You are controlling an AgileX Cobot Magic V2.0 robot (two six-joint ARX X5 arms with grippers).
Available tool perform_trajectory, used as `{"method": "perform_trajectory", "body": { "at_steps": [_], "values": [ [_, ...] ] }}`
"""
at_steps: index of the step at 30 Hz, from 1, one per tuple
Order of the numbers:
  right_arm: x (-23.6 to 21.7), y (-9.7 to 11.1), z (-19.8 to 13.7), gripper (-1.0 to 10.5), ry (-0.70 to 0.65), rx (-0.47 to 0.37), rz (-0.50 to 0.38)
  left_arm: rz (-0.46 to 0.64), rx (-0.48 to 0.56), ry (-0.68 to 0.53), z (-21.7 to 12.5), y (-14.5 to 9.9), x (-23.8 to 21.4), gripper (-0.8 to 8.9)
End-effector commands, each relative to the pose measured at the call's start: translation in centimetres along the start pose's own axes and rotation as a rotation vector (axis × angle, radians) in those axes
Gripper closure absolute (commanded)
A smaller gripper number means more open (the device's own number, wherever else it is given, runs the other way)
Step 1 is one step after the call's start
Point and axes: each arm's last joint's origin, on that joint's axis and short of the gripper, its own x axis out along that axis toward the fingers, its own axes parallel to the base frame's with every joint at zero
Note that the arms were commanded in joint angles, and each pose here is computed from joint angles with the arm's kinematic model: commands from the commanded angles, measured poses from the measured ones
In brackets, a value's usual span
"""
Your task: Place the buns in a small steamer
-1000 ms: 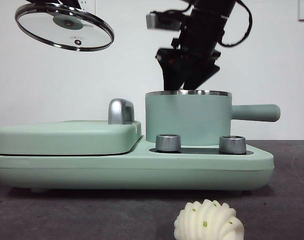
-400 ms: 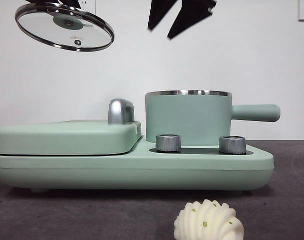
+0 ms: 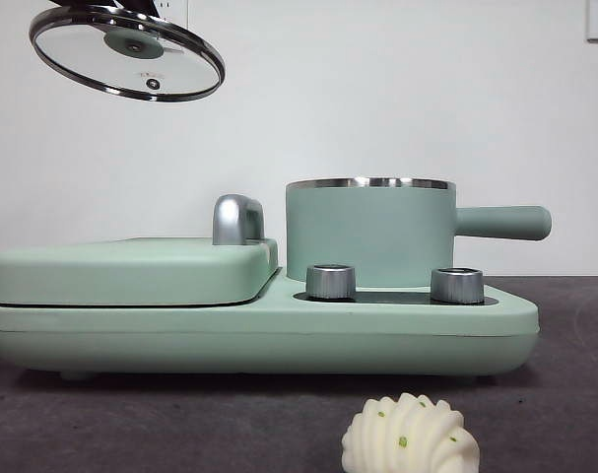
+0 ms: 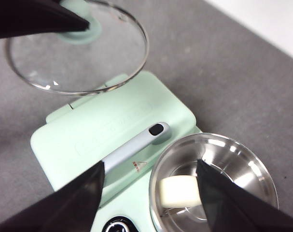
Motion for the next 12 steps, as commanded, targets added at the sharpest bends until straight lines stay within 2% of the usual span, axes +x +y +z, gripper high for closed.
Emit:
{"method": "perform_trajectory", "body": {
  "at_steps": [1, 7, 12],
  "values": [
    [-1.4, 1.2, -1.5, 6.4, -0.091, -0.014, 0.01, -0.006, -0.002, -0.041, 0.9, -0.1, -0.1, 8.06],
    [-3.2, 3.2, -6.4, 6.4, -0.221, -0.051, 0.037, -0.007, -0.001, -0.043, 0.9, -0.1, -0.1, 8.06],
    [-2.6, 4.9, -11.2, 6.4, -0.178, -0.04, 0.108, -0.007, -0.001, -0.043, 0.9, -0.1, -0.1, 8.06]
  ]
}}
